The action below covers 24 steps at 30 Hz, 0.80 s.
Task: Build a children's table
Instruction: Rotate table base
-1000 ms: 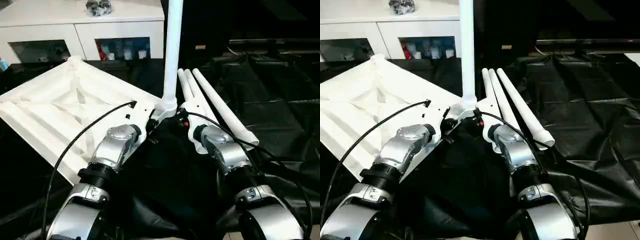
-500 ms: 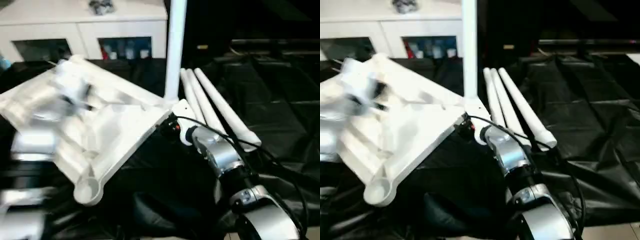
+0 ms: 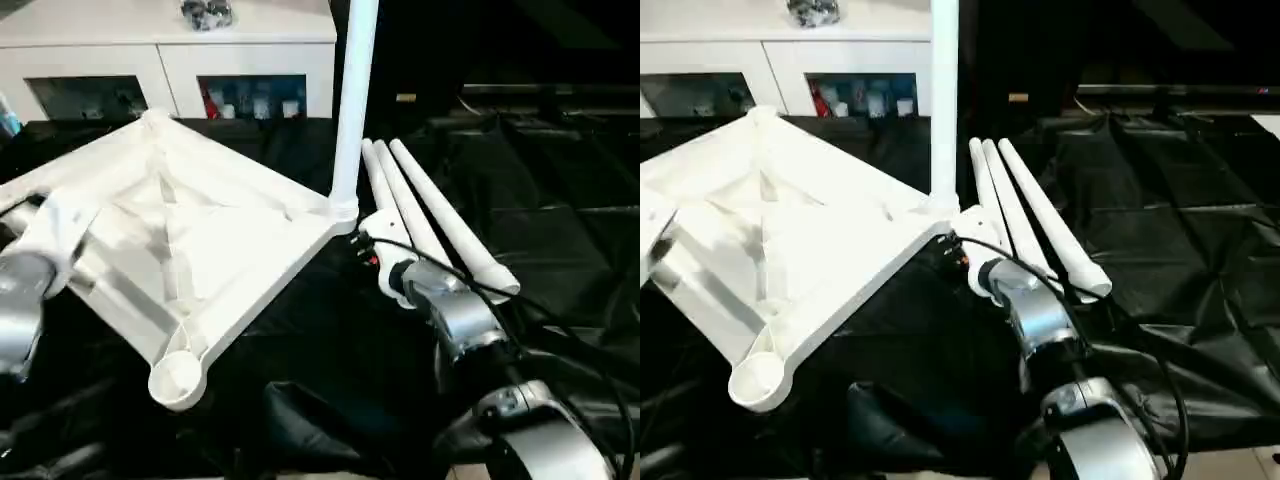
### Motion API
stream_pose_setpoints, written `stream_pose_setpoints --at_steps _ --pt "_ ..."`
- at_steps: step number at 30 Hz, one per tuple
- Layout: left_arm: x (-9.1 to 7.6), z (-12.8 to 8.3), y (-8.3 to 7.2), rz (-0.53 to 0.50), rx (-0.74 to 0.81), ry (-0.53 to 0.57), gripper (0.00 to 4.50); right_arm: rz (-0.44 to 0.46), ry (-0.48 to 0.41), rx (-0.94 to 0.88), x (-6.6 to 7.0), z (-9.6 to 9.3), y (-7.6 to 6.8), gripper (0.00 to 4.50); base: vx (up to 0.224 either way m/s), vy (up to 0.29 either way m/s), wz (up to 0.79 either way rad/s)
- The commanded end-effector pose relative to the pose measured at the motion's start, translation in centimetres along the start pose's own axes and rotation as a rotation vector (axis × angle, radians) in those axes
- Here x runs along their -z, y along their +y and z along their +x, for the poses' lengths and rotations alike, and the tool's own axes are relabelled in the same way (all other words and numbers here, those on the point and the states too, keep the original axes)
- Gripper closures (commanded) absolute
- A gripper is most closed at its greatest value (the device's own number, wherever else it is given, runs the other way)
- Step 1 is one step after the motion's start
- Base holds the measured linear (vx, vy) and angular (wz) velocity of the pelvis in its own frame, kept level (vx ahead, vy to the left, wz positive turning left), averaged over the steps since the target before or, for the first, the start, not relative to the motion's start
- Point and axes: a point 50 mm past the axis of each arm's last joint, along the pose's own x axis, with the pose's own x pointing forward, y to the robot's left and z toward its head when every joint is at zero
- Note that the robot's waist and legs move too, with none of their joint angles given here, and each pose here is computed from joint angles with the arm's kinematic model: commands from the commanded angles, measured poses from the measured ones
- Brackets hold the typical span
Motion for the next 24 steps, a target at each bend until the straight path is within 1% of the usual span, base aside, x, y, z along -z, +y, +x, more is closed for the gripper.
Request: stream_pose_setpoints --at_steps 1,3,5,6,7,9,12,13,14,15,16,17,19,20,22,23,24 --pt "0.5 0.0 -1.3 0.017 0.119 0.031 4.42 0.021 -0.003 -0.029 0.0 0.3 0.3 1.23 0.0 0.0 0.0" --pt "0.7 0.1 -2.0 0.034 0.169 0.032 4.49 0.023 -0.004 -0.047 -0.1 0.6 0.7 1.4 0.0 0.0 0.0" --pt "1.1 0.3 -2.6 0.046 0.234 0.045 4.5 0.023 -0.006 -0.072 -0.4 1.0 1.3 1.45 0.0 0.0 0.0" --pt "1.3 0.5 -3.2 0.09 0.284 0.059 4.5 0.016 -0.018 -0.084 -0.8 1.4 1.7 1.54 0.0 0.0 0.0" --pt "1.4 0.5 -3.3 0.101 0.297 0.063 4.5 0.016 -0.022 -0.088 -0.9 1.5 1.7 1.66 0.0 0.0 0.0" --pt "1.2 0.3 -4.4 0.118 0.401 0.052 4.5 0.039 -0.032 -0.11 -1.2 1.7 2.0 1.82 0.0 0.0 0.0" --pt "0.6 -0.3 -5.8 0.159 0.565 0.033 4.5 0.02 -0.026 -0.112 -1.5 2.2 2.2 1.88 0.0 0.0 0.0" --pt "0.5 -0.4 -6.0 0.165 0.598 0.03 4.5 0.017 -0.026 -0.112 -1.6 2.3 2.2 2.04 0.0 0.0 0.0" --pt "0.1 -1.4 -7.1 0.233 0.752 0.005 4.5 0.021 -0.031 -0.114 -1.8 2.5 2.3 2.15 0.0 0.0 0.0" --pt "0.1 -1.6 -7.3 0.24 0.773 0.003 4.5 0.022 -0.031 -0.114 -1.8 2.5 2.3 2.22 0.0 0.0 0.0" --pt "0.0 -2.1 -7.8 0.255 0.831 -0.001 4.5 0.025 -0.034 -0.118 -1.9 2.6 2.3 2.22 0.0 0.0 0.0" --pt "-0.6 -3.2 -8.9 0.29 0.971 -0.054 4.5 0.029 -0.035 -0.12 -2.0 2.7 2.4 2.33 0.0 0.0 0.0" --pt "-0.6 -3.2 -8.9 0.29 0.971 -0.054 4.5 0.029 -0.035 -0.12 -2.0 2.7 2.4 2.59 0.0 0.0 0.0" --pt "-1.1 -4.0 -10.1 0.303 1.079 -0.086 4.5 0.025 -0.034 -0.126 -2.0 2.8 2.6 2.67 0.0 0.0 0.0" --pt "-1.8 -5.2 -11.6 0.311 1.201 -0.126 4.5 0.019 -0.036 -0.139 -1.9 2.9 3.0 2.85 0.0 0.0 0.0" --pt "-2.3 -5.8 -12.6 0.328 1.258 -0.168 4.5 0.026 -0.04 -0.144 -1.9 2.9 3.1 2.85 0.0 0.0 0.0" --pt "-2.9 -6.1 -13.4 0.332 1.296 -0.194 4.5 0.032 -0.044 -0.146 -1.9 3.0 3.1 2.94 0.0 0.0 0.0"
